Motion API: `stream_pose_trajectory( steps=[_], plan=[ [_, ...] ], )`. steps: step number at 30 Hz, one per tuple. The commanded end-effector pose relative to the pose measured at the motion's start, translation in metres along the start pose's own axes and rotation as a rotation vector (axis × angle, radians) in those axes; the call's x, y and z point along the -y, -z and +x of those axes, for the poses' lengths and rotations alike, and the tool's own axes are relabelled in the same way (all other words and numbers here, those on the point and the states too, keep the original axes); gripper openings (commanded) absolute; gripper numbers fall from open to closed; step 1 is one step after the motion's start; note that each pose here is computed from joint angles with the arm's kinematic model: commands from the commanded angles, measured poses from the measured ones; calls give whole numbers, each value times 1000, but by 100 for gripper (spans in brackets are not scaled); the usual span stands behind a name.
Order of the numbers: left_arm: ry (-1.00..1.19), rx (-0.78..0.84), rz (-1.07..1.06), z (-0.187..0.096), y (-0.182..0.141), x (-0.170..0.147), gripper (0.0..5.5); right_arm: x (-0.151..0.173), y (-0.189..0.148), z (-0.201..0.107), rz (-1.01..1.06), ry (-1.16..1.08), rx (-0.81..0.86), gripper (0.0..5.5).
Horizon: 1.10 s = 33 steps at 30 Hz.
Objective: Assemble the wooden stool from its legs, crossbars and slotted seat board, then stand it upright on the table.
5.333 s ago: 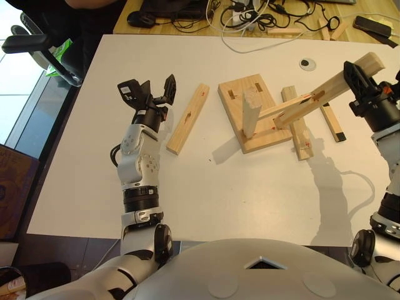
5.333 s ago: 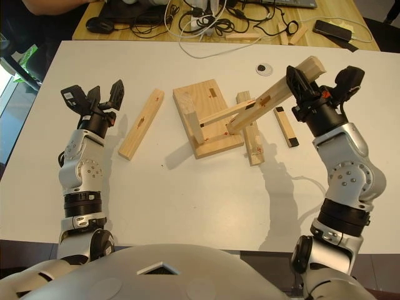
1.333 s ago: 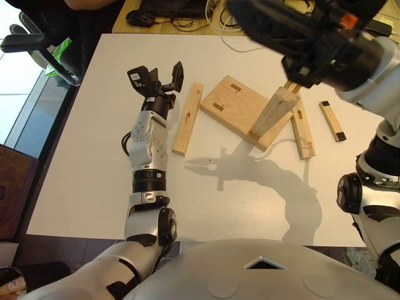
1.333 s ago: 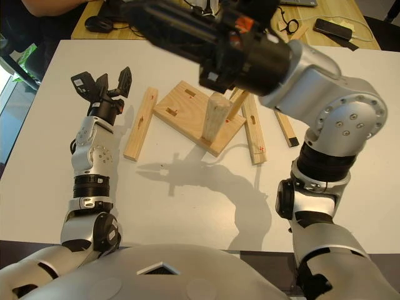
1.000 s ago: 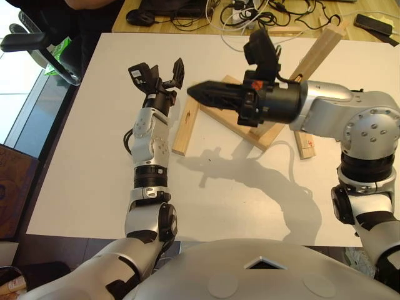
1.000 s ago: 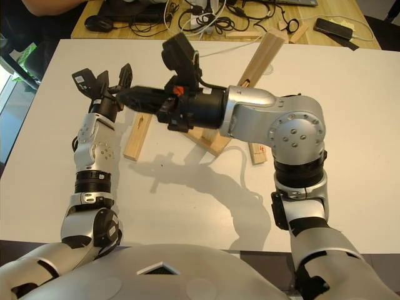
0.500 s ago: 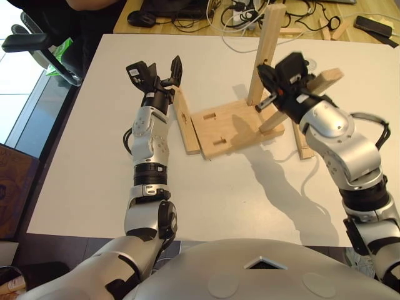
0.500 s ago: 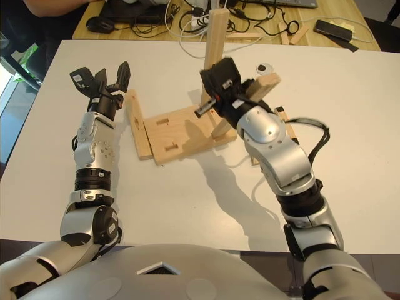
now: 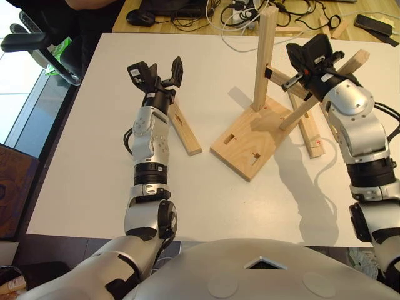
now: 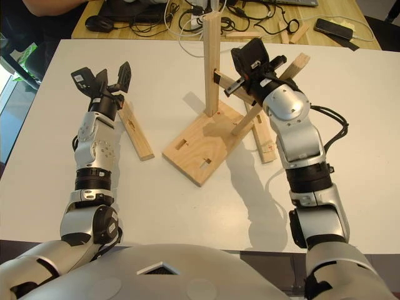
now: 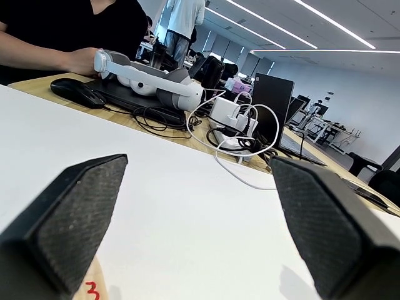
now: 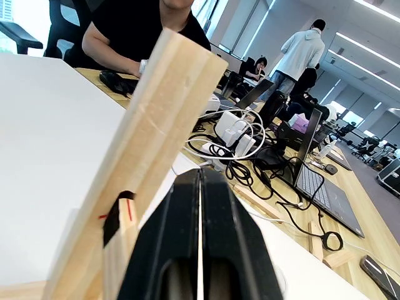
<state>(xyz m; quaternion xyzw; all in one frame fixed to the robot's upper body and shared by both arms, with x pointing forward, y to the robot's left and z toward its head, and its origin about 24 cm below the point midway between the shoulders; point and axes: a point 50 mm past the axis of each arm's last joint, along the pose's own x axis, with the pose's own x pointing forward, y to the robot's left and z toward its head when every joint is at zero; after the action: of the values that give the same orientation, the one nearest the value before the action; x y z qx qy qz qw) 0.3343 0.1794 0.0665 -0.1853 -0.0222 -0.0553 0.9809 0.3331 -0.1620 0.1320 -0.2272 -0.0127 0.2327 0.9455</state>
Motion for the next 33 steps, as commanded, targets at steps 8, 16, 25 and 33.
stream_pose_trajectory(
  steps=[8,16,25,33],
  plan=[
    [27,-11,23,2,-1,4,422,1,-7,67,234,-21,-36,2],
    [24,-8,17,1,-1,6,422,-15,-30,74,193,-111,49,2],
    [13,31,52,-8,-9,6,422,23,-114,2,163,142,602,2],
    [-108,216,236,-46,-46,11,422,36,-81,-99,-88,387,378,2]
  ],
)
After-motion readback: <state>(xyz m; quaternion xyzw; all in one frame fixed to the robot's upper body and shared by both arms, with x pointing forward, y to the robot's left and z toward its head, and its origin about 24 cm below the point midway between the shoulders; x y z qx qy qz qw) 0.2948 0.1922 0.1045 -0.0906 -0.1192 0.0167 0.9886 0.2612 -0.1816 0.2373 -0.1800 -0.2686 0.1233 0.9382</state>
